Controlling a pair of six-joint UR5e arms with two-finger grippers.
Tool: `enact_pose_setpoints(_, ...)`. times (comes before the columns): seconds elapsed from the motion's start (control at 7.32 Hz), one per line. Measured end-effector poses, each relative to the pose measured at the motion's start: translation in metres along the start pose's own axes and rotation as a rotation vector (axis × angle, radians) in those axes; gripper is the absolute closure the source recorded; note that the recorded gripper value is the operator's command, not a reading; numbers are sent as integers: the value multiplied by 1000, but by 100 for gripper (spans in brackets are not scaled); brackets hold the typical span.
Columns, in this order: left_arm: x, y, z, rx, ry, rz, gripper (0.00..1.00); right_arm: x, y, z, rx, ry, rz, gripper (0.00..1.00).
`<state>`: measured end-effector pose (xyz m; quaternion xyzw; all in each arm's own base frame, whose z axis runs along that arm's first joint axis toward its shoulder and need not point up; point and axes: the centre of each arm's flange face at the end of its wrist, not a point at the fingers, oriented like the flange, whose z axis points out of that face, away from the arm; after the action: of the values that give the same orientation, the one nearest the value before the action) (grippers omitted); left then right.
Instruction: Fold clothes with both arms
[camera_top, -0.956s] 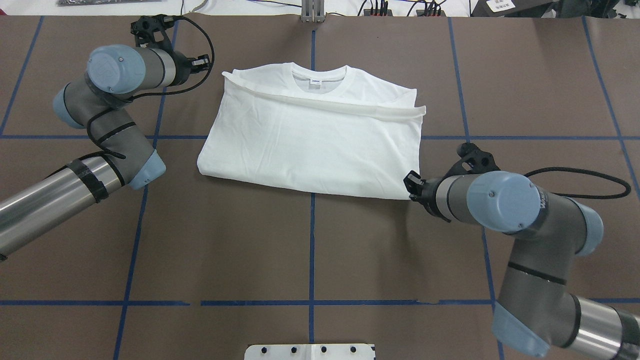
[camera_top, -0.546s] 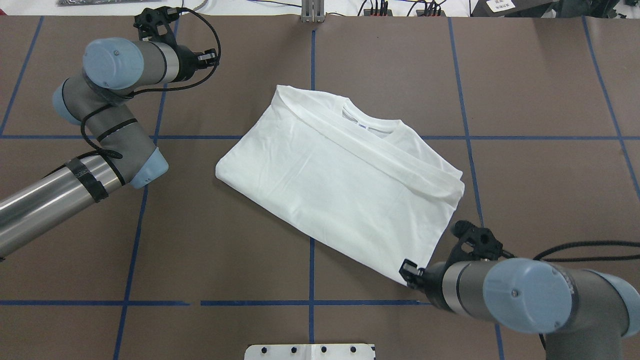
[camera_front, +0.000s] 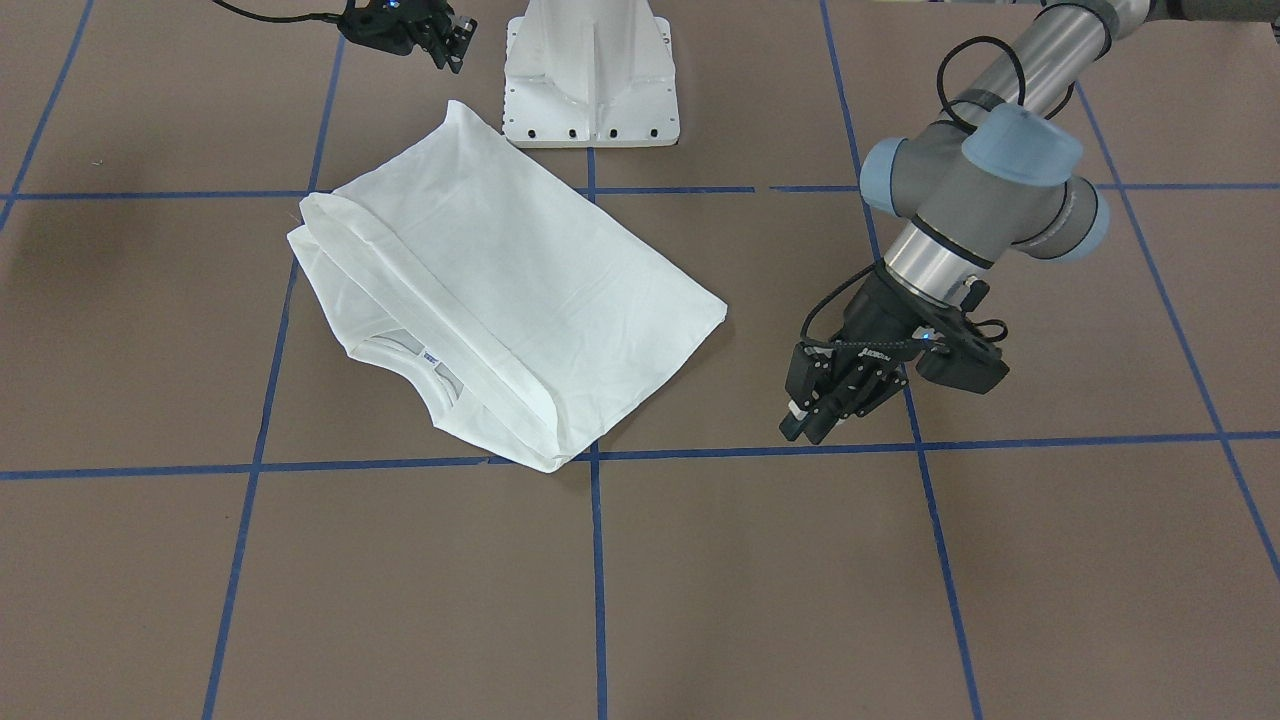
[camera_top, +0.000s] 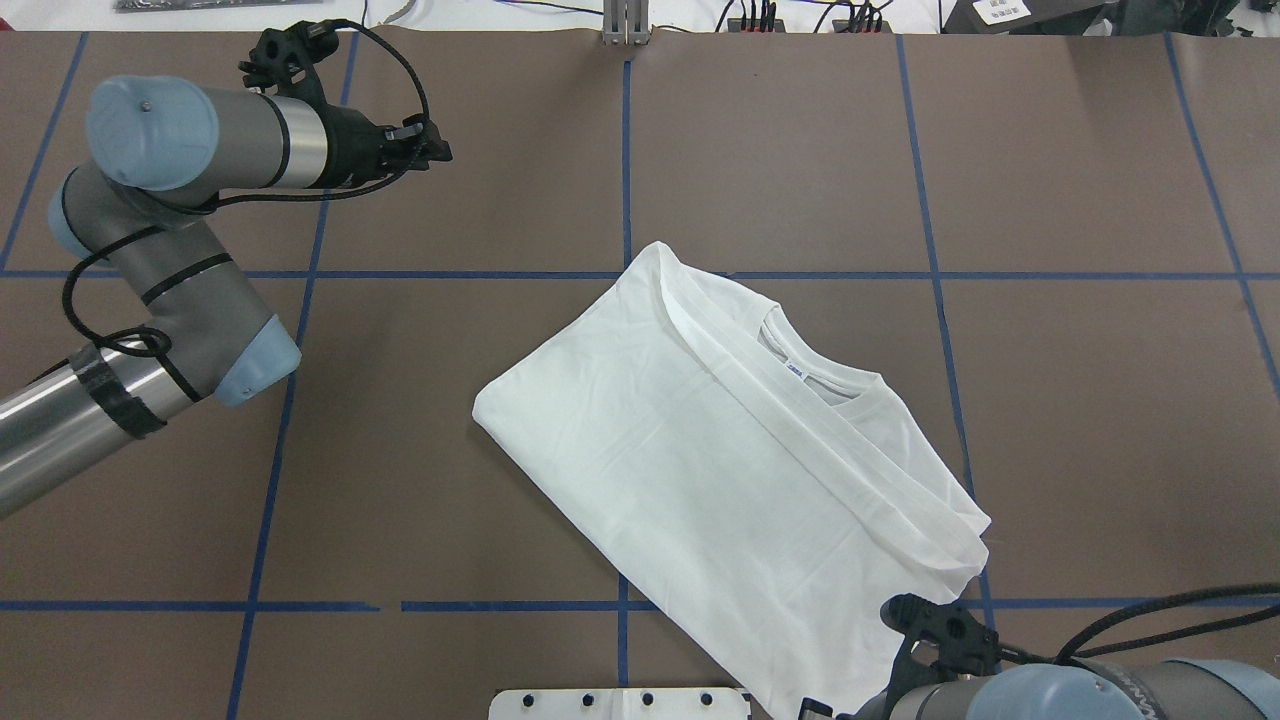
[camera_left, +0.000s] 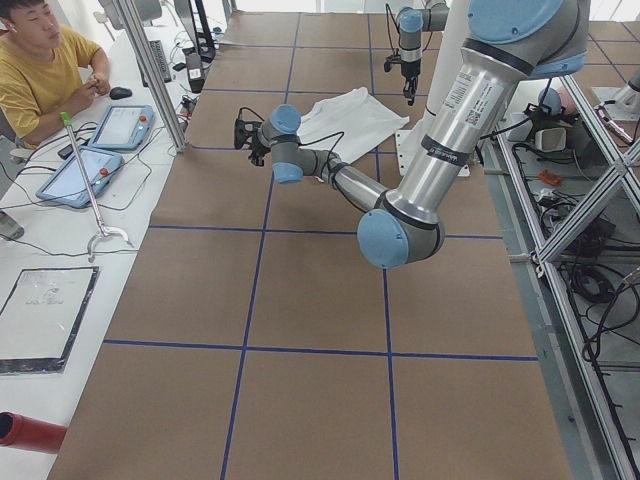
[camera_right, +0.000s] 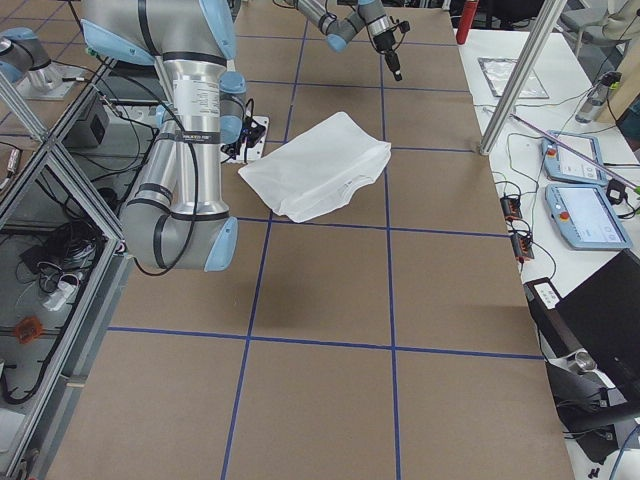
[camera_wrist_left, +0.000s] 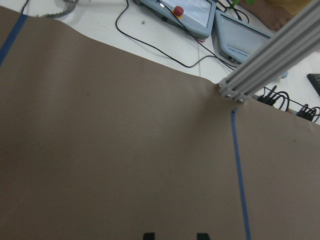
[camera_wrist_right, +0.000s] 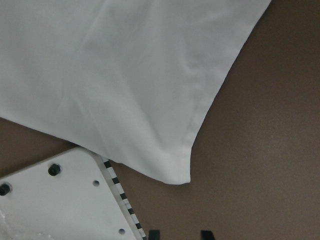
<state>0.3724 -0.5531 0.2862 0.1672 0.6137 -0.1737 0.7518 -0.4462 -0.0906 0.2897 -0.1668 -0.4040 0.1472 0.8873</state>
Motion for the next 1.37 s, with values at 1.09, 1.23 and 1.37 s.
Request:
enact_pose_setpoints(1.09, 2, 226, 28, -167, -277, -261, 35, -63, -197, -48, 318, -148, 220, 0)
enact_pose_setpoints(1.23, 0, 233, 33, -172, -293, -258, 36, -64, -205, -46, 328, -141, 218, 0)
enact_pose_setpoints(1.37, -4, 238, 40, -176, -310, -256, 39, -63, -210, -43, 334, -134, 216, 0)
